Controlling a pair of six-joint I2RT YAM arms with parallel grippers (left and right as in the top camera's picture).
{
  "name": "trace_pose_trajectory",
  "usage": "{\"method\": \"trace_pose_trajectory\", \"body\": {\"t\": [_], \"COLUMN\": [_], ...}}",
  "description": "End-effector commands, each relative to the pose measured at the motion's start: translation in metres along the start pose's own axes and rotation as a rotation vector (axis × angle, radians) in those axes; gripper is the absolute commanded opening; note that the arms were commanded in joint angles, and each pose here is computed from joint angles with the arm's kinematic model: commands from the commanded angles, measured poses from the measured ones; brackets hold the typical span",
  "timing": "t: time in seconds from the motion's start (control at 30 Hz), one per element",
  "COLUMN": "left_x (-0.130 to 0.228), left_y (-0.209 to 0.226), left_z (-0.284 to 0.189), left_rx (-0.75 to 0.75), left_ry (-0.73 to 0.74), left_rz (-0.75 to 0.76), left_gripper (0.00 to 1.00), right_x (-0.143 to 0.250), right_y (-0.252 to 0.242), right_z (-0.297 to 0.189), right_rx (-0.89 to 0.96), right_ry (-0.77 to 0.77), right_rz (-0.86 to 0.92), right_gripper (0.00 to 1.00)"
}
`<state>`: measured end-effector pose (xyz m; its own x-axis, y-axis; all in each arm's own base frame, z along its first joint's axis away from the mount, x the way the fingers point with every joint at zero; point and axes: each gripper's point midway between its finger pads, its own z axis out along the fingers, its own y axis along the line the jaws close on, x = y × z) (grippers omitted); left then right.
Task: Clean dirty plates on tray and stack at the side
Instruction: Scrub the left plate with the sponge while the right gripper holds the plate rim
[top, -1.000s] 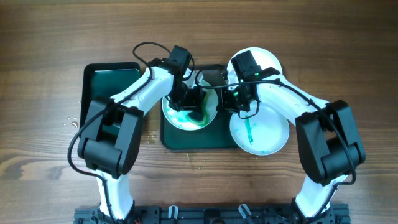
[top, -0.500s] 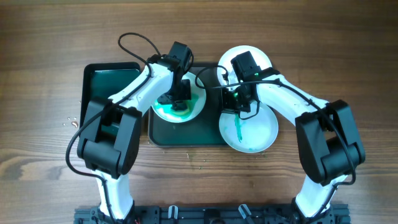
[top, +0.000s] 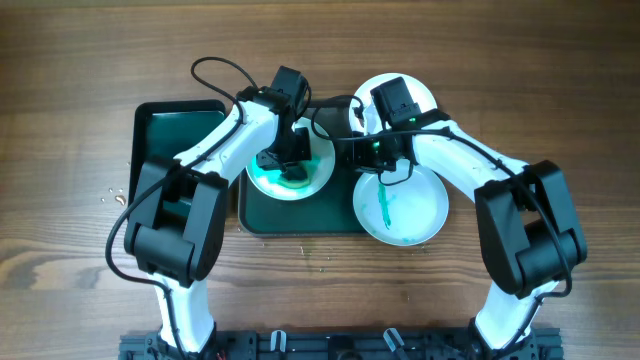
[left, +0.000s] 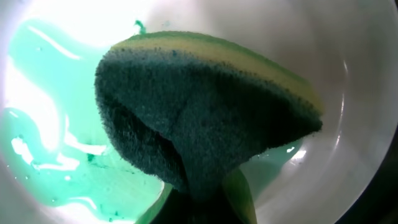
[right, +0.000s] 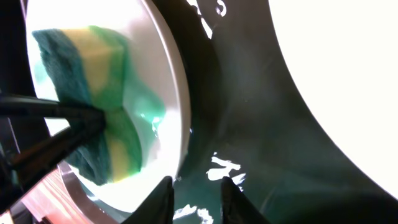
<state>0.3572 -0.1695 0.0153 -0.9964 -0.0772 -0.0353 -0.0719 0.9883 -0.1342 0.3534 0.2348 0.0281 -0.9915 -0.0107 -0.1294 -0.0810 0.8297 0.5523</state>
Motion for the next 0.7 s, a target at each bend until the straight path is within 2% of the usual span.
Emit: {"method": "trace_pose_trajectory", "body": {"t": [0.0, 0.37, 0.5, 0.67], "left_x": [0.008, 0.011, 0.012, 0.012], "left_y": [-0.008, -0.021, -0.022, -0.022], "left_z": [0.005, 0.003, 0.003, 0.003], "left_rx": [0.066, 0.138, 0.142, 0.144], "left_ry": [0.058, 0.085, 0.087, 0.087], "left_rz": [-0.030, -0.035, -0.035, -0.033], "left_gripper": [0.04, 0.04, 0.04, 0.04], "right_x": [0.002, 0.002, -0.004, -0.003], "right_y": [-0.001, -0.006, -0.006, -0.011], "right_z": [0.009, 0.031, 0.036, 0.042], "right_rx": [-0.020, -0.039, -0.031, -0.016], "right_ry": [0.016, 0.032, 0.008, 0.008], "right_rz": [0.019, 0.035, 0.064, 0.098], "right_gripper": [0.27, 0.25, 0.06, 0.04]}}
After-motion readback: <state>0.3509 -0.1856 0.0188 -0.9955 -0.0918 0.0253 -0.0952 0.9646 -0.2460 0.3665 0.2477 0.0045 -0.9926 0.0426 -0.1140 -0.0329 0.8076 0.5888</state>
